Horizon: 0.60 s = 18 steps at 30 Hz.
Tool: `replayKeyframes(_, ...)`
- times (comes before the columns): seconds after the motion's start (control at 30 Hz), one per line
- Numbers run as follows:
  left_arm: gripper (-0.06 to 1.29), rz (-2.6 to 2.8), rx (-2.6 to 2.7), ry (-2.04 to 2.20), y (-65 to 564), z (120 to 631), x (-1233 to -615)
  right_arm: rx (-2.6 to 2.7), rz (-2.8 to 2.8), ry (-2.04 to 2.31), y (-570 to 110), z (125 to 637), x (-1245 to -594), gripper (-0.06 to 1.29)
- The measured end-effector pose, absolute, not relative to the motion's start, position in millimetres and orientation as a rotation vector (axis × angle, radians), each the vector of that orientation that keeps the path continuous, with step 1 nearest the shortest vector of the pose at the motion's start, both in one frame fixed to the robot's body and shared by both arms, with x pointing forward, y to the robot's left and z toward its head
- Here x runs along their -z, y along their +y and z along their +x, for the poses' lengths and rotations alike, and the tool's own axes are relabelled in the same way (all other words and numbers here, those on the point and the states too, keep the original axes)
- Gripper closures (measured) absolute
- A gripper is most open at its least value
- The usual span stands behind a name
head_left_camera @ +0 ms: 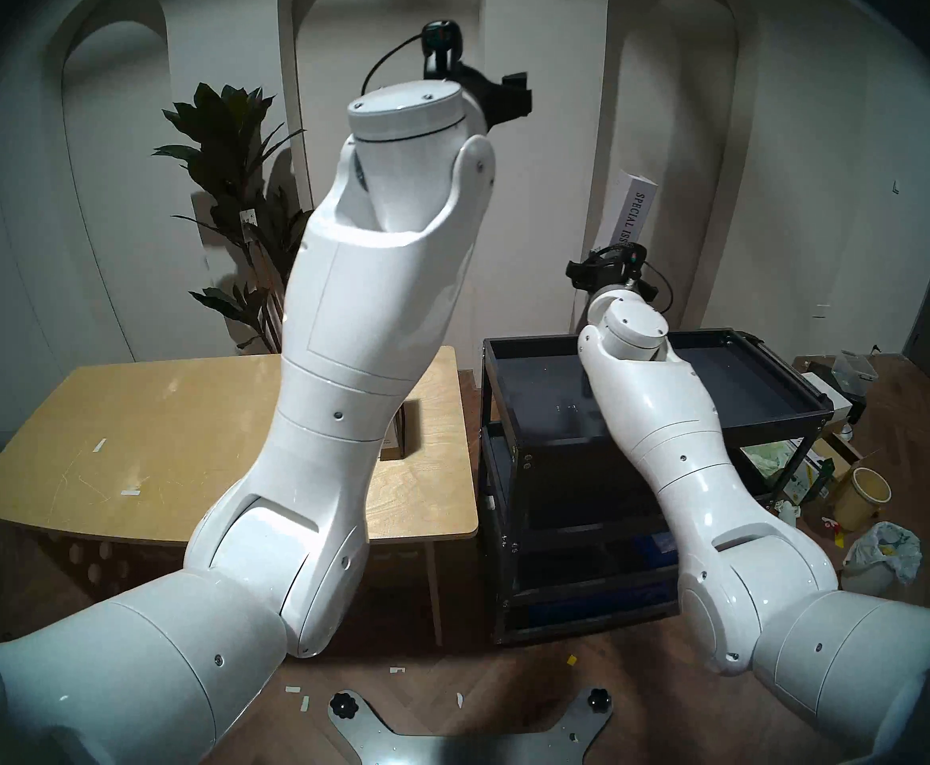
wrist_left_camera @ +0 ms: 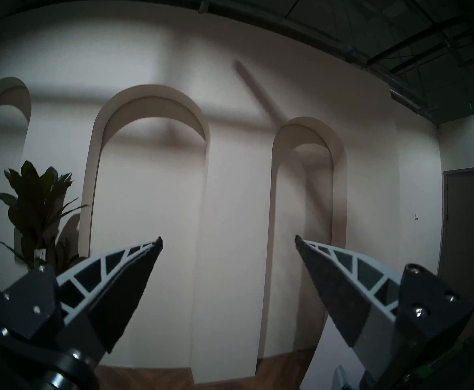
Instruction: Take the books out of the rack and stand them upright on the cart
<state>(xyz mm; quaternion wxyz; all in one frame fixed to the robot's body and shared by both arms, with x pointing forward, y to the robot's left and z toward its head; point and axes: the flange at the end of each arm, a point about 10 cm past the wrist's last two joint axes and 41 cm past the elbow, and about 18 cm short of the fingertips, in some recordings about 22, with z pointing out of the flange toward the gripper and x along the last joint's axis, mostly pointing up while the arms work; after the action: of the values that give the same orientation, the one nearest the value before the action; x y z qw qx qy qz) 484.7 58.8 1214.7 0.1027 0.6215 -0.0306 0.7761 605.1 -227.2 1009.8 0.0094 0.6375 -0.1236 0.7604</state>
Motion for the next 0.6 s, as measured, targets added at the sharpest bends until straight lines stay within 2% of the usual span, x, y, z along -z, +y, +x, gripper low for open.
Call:
replayKeyframes(0.2, 0.00, 1.952, -2.158, -0.103, 76, 491, -1174, -2.357, 2.054, -0.279, -262, 607, -1006, 0.68)
replayKeyframes(0.6, 0.00, 2.056, -2.012, -0.128, 91, 494, -1130, -2.394, 2.183, -0.129, -296, 601, -984, 0.68)
